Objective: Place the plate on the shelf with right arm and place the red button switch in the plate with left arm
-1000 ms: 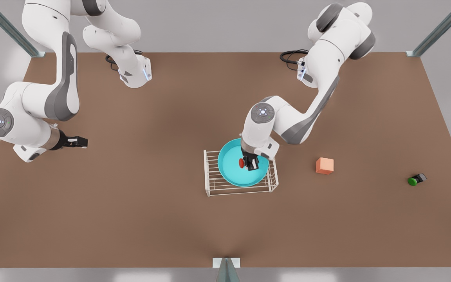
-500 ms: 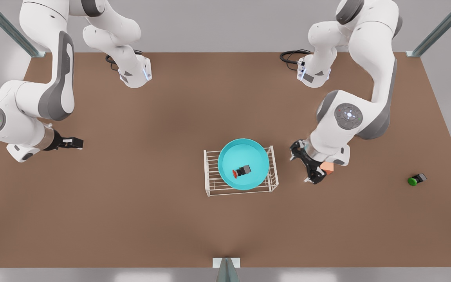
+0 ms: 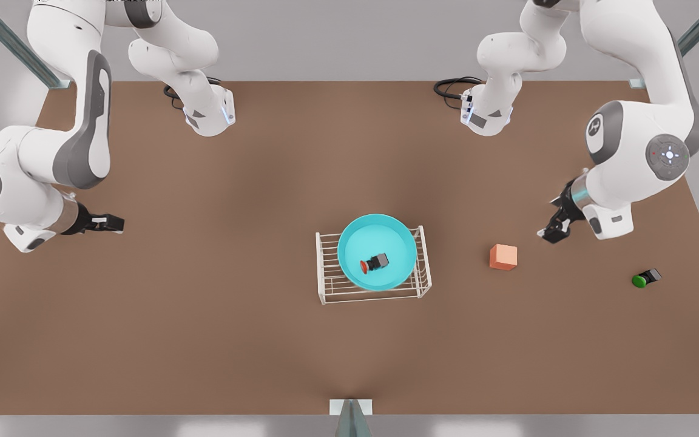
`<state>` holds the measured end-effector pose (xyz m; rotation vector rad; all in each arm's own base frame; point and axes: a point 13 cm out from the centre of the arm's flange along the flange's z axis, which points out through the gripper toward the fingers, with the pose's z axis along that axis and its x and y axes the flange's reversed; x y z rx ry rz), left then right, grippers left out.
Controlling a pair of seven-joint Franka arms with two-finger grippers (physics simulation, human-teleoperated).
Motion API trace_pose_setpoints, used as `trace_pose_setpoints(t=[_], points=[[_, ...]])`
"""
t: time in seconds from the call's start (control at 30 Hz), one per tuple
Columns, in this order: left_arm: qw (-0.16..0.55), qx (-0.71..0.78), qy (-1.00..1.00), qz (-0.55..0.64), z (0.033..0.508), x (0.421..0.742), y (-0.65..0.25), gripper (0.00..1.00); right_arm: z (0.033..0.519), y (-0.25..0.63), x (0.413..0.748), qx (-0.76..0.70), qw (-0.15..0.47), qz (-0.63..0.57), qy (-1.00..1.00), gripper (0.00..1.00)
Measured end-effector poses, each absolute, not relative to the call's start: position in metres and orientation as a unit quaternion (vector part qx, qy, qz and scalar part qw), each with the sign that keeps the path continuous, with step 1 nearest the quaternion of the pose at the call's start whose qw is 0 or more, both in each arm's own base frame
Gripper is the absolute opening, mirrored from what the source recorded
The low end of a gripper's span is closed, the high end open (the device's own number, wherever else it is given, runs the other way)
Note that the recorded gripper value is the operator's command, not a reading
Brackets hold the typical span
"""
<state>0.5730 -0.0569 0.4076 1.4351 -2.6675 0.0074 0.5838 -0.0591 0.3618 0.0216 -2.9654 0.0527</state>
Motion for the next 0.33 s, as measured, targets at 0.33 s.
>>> trace_pose_setpoints(t=[0.33], points=[[0.066, 0.245, -0.967, 0.016, 0.408, 0.566, -0.075, 1.00, 0.350, -0.043, 0.592, 0.023, 0.099, 0.027, -0.994, 1.00]])
